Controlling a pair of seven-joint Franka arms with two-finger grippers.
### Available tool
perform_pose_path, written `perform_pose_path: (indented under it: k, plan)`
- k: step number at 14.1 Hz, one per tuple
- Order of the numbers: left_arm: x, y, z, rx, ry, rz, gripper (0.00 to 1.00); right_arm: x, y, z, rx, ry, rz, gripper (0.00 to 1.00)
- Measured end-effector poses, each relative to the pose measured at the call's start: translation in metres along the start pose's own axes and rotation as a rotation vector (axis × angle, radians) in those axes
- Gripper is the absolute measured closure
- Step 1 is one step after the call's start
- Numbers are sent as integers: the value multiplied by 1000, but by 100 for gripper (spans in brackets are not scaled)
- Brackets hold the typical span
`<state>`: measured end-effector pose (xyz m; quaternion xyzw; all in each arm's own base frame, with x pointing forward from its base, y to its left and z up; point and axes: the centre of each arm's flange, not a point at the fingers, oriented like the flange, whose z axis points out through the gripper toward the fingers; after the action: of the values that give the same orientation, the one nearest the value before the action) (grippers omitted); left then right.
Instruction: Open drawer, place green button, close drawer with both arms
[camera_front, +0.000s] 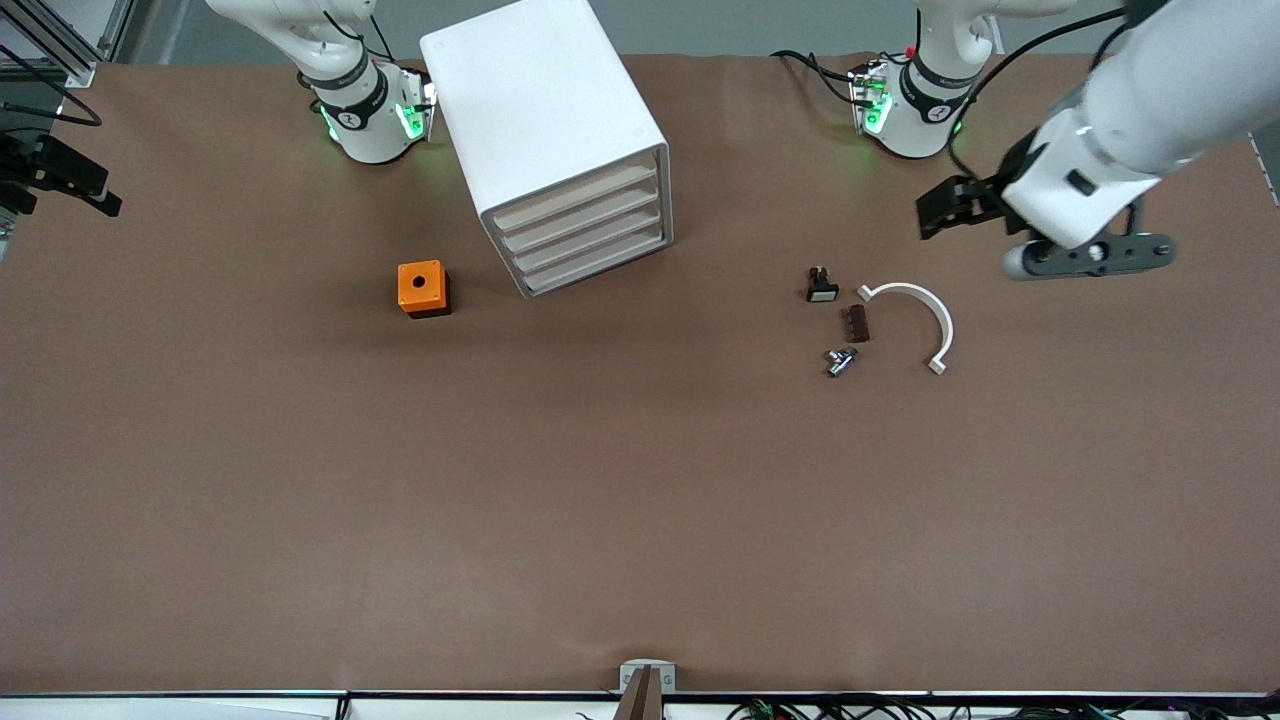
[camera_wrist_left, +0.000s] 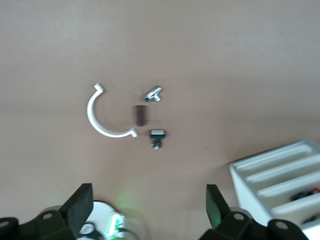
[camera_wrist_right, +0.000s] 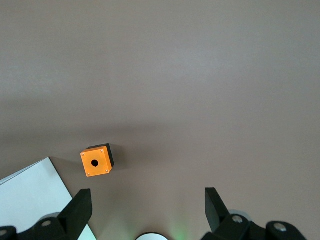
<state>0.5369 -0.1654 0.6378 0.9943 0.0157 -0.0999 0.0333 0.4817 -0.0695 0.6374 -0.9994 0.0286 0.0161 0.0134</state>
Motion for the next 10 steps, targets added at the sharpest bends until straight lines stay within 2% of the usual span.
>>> perform_pose_path:
  k: [6,10]
  plan:
    - [-13,-76,-6,74,-19,69,0,0,-2,-1,13,4,1,0]
    - [-29,-130,-8,59,7,88,0,-1,-2,-3,13,8,2,0]
